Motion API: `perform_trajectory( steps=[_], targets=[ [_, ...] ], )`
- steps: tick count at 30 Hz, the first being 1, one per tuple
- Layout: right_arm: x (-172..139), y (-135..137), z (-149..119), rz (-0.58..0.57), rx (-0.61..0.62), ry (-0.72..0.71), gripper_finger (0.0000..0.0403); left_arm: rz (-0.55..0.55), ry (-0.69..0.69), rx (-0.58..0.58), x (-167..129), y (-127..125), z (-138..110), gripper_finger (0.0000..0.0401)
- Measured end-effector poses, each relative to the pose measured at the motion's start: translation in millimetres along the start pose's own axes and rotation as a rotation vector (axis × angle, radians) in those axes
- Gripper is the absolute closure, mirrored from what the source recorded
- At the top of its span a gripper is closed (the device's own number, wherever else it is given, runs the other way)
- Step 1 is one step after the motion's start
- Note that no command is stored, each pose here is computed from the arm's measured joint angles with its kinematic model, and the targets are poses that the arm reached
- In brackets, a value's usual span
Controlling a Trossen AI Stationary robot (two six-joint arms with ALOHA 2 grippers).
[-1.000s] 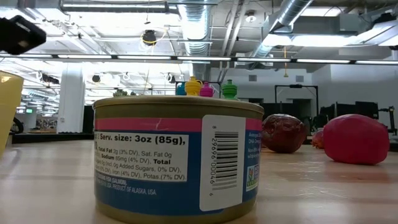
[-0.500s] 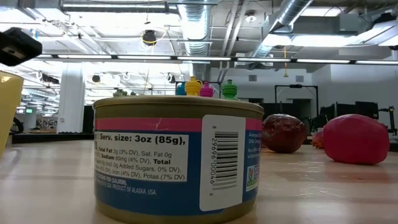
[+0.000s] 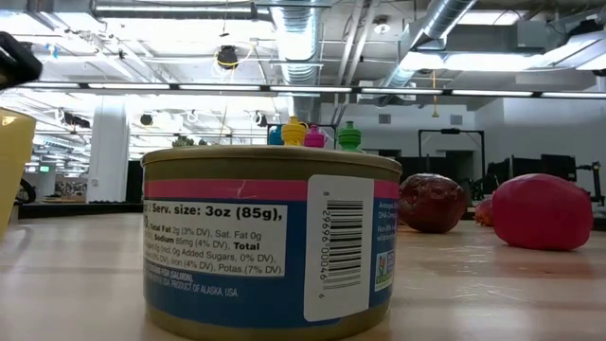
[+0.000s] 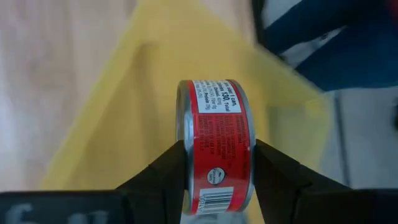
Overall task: Pick & Place Food Item
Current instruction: Put the red tuna can into the yellow bin
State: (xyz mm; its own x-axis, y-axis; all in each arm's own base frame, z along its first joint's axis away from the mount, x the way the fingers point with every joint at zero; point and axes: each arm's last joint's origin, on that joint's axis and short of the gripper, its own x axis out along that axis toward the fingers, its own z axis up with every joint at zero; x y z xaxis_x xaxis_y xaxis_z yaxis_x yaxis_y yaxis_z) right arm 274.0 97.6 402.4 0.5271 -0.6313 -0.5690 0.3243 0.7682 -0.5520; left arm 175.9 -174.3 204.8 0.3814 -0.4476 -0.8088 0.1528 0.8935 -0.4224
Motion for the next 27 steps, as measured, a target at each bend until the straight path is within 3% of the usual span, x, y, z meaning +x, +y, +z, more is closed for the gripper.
perform_trajectory(
  steps=[8, 11, 16, 27],
  targets=[
    [1.1, -0.8, 0.3, -0.003, 0.003, 0.002, 0.0091, -0.032, -0.017, -0.099, 2.2, 4.2, 7.5, 0.0263],
    [1.1, -0.8, 0.3, -0.003, 0.003, 0.002, 0.0091, -0.123, -0.037, -0.136, 8.3, 5.6, 8.0, 0.0263],
    [0.6, -0.5, 0.2, -0.002, 0.002, 0.001, 0.0091, -0.138, 0.002, -0.258, 18.2, 20.7, -4.0, 0.0263],
    [0.6, -0.5, 0.2, -0.002, 0.005, 0.001, 0.0091, -0.169, -0.032, -0.253, 21.8, 23.8, -7.2, 0.0257]
  ],
)
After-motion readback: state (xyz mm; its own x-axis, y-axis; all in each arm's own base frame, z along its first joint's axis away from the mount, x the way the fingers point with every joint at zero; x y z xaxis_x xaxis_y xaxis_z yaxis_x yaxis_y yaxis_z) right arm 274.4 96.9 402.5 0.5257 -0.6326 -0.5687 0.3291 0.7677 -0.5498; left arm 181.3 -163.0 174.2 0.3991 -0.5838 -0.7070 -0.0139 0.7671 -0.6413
